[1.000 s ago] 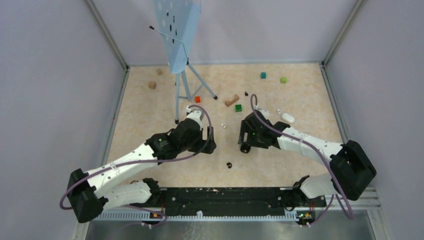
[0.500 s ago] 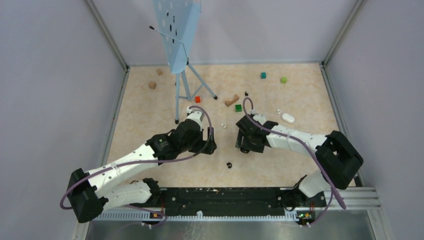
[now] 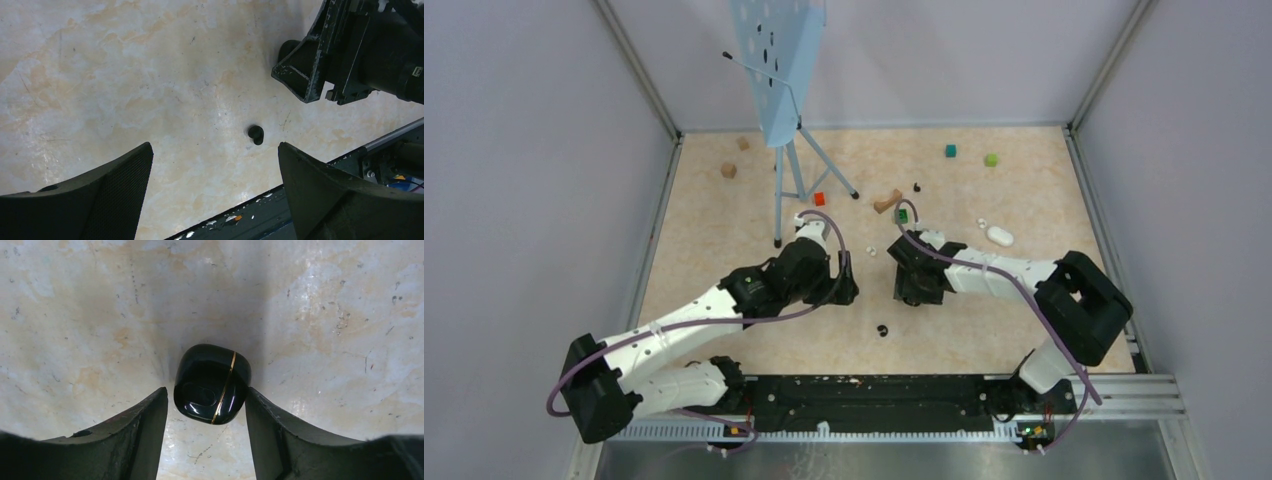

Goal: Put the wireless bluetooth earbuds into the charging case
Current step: Pick up the charging case from the center of the board, then pass from the right arm to the left

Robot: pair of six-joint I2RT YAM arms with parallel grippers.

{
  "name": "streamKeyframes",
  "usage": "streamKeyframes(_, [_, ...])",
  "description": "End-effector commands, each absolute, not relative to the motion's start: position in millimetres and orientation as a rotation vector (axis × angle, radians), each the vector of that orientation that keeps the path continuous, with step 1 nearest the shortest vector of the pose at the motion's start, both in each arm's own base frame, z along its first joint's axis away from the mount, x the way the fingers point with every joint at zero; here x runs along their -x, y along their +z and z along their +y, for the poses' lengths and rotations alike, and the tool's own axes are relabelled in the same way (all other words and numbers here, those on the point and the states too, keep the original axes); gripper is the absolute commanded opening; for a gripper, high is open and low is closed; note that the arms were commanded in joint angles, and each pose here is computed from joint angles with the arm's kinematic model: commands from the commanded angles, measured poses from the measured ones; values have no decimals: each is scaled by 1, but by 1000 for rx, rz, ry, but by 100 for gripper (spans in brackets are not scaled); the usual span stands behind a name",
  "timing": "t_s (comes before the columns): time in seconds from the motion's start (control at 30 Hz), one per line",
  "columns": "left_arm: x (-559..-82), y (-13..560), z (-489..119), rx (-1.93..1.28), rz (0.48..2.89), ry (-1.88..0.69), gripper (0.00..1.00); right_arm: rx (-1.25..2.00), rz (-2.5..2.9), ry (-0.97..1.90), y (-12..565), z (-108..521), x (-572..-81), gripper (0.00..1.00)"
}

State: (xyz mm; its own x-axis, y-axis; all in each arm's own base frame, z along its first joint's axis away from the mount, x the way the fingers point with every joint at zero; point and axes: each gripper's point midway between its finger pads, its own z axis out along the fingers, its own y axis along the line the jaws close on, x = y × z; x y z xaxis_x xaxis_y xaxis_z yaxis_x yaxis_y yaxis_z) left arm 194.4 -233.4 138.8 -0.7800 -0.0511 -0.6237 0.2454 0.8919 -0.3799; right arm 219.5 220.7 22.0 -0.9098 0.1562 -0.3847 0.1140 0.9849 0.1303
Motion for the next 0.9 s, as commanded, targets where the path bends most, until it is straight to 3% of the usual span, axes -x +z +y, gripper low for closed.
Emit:
streamKeyframes(0.0, [-204, 148, -237, -25, 2379, -651, 99, -47, 2668, 192, 31, 237, -229, 54])
streamKeyframes(0.1, [-204, 146, -236, 26, 2399, -685, 99, 5, 2658, 195, 28, 234, -228, 46])
streamKeyframes(0.37, [-207, 133, -228, 179, 2460, -798, 99, 142, 2642, 240, 25, 237, -225, 40])
streamKeyframes(0.87, [-201, 111, -274, 318, 2599, -1334, 95, 445, 2390, 663, 72, 268, -204, 38])
